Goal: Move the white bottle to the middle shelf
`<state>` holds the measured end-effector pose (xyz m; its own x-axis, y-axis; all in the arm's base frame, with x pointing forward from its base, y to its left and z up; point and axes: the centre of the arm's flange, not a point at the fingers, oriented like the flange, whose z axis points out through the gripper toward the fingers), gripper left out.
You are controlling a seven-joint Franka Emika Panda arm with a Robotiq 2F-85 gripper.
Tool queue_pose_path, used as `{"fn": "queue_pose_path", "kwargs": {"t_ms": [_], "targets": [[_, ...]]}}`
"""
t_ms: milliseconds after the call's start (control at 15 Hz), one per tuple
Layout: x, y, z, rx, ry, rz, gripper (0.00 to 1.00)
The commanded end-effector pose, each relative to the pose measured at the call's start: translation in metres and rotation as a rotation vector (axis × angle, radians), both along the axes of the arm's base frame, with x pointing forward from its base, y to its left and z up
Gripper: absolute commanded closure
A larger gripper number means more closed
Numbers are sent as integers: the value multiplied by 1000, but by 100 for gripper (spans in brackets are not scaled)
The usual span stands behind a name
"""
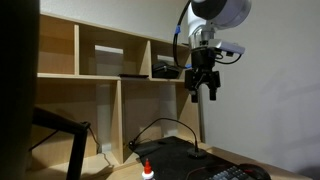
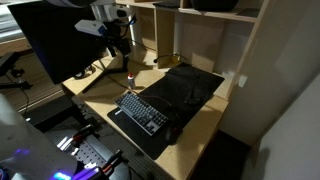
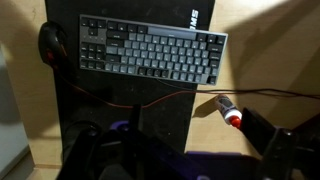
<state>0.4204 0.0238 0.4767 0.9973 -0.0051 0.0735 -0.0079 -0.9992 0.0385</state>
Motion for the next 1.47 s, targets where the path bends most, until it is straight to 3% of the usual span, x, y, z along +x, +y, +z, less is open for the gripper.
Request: {"fn": "queue_pose_path", "kwargs": {"t_ms": [0,267,400,467,867,933,1067,1200,1400], "targets": [[2,2,2,20,-16,-5,0],[2,3,2,23,-21,-6,0],[-5,0,3,-15,87,-8,0],[-7,3,0,23,103,-4,0],[-2,7,0,98,28,-19,0],[-4,5,-1,61,44,-25,0],[-4,7,0,72,40,-27,0],[-39,0,52,99,-113,-12,0],[-78,-6,107,68,-254,-16,0]]}}
